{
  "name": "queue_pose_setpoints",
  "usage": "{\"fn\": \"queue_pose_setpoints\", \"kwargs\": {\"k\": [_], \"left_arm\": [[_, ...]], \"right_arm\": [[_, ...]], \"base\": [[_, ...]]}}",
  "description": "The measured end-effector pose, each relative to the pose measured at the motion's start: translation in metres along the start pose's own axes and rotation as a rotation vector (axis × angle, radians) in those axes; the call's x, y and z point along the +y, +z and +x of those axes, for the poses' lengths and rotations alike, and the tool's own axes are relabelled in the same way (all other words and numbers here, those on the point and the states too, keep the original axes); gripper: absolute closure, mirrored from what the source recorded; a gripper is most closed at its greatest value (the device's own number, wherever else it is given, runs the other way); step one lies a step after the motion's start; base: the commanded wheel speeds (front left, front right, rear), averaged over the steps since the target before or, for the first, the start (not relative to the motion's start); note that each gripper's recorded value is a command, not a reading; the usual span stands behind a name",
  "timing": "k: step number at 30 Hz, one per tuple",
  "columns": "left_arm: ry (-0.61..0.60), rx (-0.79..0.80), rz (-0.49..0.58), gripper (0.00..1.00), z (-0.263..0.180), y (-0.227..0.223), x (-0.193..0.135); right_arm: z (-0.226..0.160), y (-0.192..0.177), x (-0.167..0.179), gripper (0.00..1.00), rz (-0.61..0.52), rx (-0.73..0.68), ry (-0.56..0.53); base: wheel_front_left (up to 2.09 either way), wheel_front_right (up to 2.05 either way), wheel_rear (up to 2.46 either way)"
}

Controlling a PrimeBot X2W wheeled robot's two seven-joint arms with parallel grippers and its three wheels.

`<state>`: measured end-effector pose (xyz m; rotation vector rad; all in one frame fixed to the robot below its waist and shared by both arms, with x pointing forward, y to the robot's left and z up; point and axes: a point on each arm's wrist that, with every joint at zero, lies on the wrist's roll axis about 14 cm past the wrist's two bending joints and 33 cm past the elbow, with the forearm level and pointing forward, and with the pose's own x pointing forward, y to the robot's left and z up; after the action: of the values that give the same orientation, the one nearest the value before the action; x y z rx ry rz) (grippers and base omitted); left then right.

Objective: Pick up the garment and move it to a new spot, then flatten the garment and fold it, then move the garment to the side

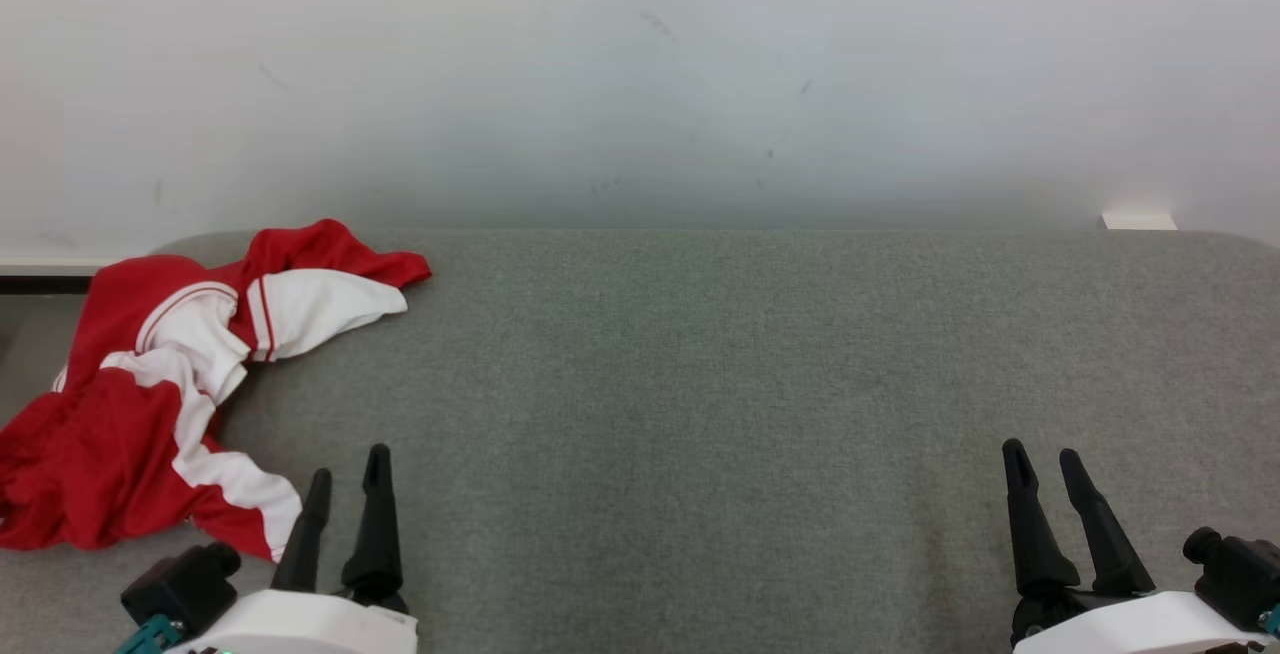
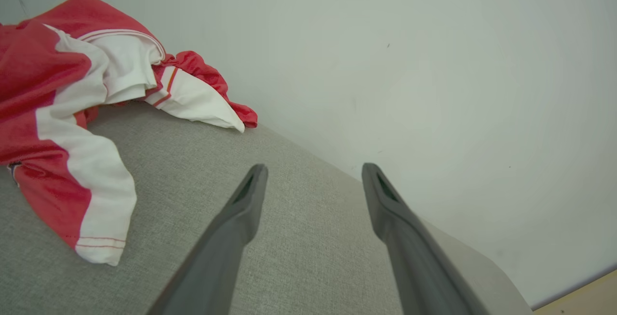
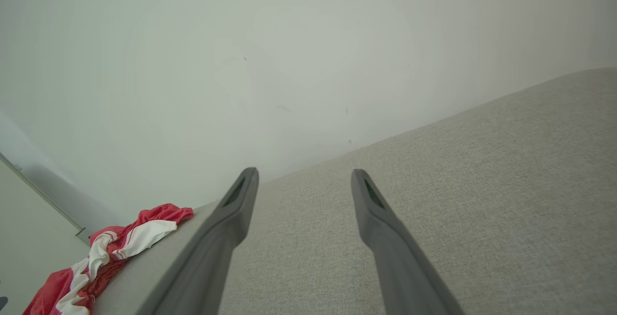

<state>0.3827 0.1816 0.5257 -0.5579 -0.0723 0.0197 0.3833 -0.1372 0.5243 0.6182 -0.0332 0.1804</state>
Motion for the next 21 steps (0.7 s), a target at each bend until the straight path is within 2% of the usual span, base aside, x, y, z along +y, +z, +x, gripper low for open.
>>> {"fn": "queue_pose_setpoints", "kwargs": {"k": [21], "left_arm": [[-0.041, -0.022, 0.222, 0.00, -0.003, -0.001, -0.007]], "right_arm": [[0.001, -0.005, 0.015, 0.00, -0.205, -0.003, 0.066]], "base": [[0.00, 0.00, 0.00]]}}
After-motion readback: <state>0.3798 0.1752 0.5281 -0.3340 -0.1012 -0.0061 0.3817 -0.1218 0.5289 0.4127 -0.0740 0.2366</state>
